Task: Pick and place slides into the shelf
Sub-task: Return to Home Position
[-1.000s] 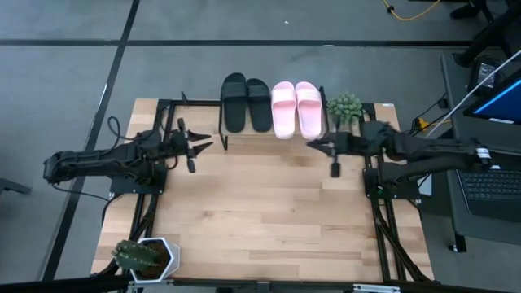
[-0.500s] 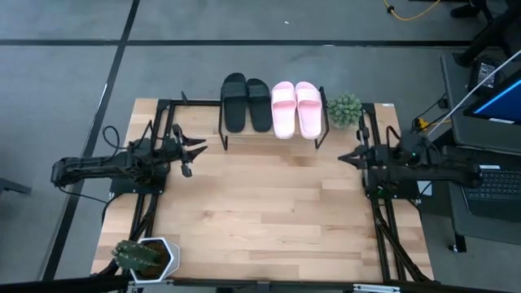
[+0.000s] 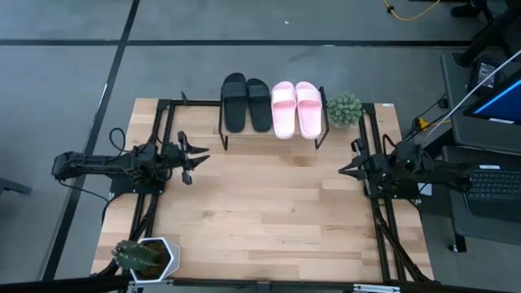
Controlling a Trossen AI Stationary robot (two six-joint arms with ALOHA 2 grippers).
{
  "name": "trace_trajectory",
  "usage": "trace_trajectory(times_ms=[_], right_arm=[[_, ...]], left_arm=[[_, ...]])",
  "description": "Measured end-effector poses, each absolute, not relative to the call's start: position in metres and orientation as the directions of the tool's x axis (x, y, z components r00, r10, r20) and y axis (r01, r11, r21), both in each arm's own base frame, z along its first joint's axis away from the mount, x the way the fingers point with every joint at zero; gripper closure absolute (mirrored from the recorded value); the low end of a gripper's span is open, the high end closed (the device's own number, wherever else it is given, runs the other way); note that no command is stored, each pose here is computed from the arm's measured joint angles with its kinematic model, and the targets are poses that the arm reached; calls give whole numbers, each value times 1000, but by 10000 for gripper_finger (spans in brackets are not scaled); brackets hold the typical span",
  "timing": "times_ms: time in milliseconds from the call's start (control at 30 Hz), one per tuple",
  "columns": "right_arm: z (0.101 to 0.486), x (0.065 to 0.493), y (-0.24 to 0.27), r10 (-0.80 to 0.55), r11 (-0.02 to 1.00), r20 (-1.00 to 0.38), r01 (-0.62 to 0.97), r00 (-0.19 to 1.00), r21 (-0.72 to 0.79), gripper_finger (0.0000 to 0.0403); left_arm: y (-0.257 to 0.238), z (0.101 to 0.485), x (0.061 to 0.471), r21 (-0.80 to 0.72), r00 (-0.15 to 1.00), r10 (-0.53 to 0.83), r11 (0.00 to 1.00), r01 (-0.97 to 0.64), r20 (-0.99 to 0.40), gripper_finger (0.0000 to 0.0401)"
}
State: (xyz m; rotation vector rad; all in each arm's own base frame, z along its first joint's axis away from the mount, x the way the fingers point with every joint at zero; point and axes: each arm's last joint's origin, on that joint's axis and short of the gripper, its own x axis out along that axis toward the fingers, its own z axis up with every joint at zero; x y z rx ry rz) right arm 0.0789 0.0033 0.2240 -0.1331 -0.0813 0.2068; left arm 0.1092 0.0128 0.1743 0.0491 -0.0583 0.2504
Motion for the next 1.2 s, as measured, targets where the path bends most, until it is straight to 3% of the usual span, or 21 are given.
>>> trace_trajectory(times_ms=[467,800,967,1200], right_arm=[[184,95,1,174,970,172,-139,970,-197,388],[182,96,-1,110,980,167,-79,980,-184,394],[175,97,-1,109,992,100,-102,989,-70,389],[175,97,-1,111,990,97,-101,989,-95,380]], left_arm=[[9,167,110,55,980,200,978,-200,-8,305],[9,167,110,56,980,201,978,-200,-8,305],[9,167,110,56,980,201,978,-200,-8,305],[9,167,110,57,979,202,978,-201,-8,305]])
